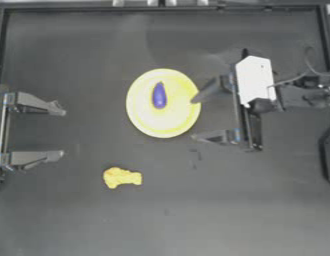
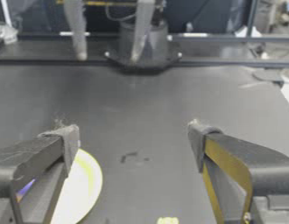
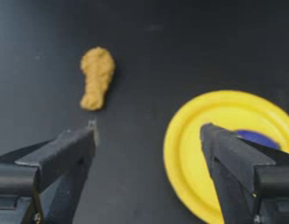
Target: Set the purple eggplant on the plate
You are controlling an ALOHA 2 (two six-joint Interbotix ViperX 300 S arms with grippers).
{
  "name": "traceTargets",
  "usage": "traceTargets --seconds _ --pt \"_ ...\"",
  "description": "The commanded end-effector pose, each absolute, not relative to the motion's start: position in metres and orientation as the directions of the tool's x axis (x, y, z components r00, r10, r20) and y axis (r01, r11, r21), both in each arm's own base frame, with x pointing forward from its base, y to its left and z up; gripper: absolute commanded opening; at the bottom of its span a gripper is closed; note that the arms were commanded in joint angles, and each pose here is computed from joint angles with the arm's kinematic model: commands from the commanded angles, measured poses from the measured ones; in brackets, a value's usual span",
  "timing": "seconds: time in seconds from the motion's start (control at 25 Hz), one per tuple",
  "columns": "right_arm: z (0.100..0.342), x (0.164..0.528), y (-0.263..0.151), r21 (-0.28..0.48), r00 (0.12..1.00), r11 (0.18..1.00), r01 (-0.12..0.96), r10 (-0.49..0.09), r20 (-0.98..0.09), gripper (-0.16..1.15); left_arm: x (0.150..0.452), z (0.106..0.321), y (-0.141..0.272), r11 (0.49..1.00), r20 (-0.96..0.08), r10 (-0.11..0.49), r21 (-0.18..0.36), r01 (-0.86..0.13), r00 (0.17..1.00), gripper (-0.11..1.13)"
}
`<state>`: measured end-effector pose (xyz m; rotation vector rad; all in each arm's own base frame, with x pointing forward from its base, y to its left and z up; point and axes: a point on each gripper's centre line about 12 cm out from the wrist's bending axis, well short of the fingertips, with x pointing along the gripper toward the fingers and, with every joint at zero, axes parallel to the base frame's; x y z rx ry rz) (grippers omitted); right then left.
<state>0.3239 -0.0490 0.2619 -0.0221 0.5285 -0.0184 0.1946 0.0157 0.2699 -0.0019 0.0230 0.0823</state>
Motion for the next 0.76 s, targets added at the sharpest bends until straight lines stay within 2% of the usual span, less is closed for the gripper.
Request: traceTargets --seconds 0.04,0.76 --pt "0.275 0.315 -0.040 -0.013 0.895 1.000 0.021 -0.024 -0.445 0.98 0.198 0.275 0.017 0.996 -0.018 0.086 -0.003 -0.086 0.996 1.03" --pt "0.266 0.269 -0.022 -0.030 0.942 0.996 0.082 -0.088 -0.325 0.98 0.198 0.275 0.017 0.996 -0.035 0.085 0.004 -0.085 0.996 1.03"
